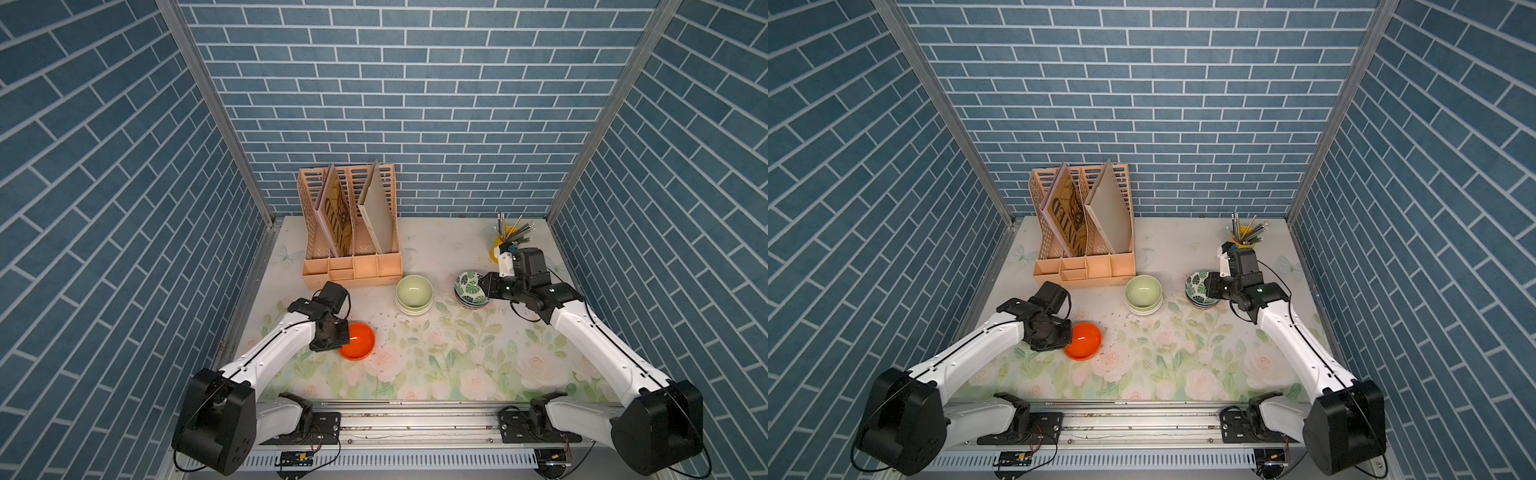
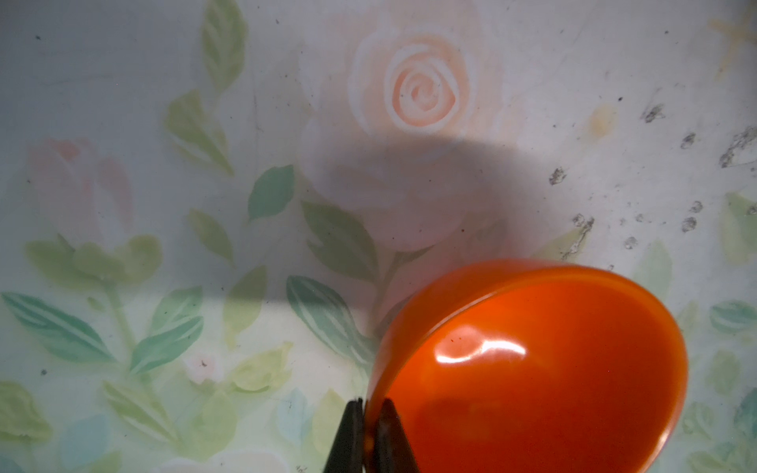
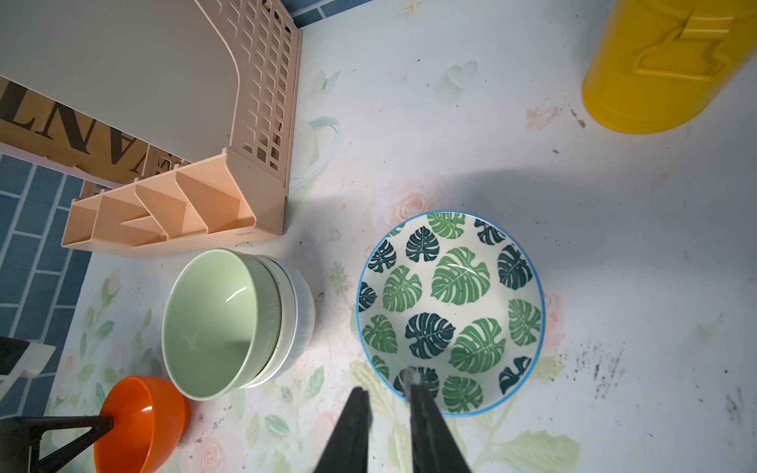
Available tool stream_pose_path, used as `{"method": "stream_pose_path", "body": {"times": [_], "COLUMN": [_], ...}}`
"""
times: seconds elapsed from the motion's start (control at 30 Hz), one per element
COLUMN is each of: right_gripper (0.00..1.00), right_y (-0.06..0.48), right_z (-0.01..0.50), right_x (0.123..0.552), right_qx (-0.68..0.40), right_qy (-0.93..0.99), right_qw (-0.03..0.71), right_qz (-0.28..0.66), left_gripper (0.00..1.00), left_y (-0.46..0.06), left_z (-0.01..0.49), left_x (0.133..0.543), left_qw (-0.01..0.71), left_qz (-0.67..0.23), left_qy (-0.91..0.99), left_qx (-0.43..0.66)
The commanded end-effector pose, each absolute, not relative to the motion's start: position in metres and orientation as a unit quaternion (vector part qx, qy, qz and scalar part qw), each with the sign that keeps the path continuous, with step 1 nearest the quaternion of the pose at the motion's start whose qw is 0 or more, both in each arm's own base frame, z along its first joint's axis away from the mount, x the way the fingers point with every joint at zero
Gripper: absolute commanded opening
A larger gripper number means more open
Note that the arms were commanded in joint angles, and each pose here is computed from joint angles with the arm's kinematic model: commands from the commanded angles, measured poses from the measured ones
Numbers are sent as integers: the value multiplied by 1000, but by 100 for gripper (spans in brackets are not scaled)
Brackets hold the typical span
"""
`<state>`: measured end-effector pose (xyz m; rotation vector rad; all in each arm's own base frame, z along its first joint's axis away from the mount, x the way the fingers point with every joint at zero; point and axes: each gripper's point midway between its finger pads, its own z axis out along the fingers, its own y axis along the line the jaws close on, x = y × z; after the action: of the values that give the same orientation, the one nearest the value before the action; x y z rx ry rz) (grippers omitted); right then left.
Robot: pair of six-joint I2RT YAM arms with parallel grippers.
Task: Stack the bowls
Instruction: Pick up the bowl from the center of the board.
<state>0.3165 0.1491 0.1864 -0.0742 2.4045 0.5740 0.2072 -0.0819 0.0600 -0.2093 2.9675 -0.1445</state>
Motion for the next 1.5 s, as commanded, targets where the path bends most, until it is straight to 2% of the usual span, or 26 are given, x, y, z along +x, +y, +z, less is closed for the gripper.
{"method": "stream_pose_path", "body": {"times": [0.0,0.07,0.67,1.47], "right_gripper": [23,23,23,24], "right_y": [152,152,149,146], "right_z": [188,188,183,178], "right_x": [315,316,318,321], "right_qx": [-36,-36,-32,-27], "right_qy": [917,917,922,927], "right_qw": [330,330,324,317], "right_qz": [223,222,211,196], "left_gripper": [3,0,0,0], "left_y": [-79,-80,-98,-128], "left_z": [53,54,88,182], "left_x": [202,202,229,293], "left_qw": [66,68,85,130], "left_qz": [-42,-46,-72,-83], "left_qy": [995,994,993,988], "left_qx": [-66,-66,-33,28]}}
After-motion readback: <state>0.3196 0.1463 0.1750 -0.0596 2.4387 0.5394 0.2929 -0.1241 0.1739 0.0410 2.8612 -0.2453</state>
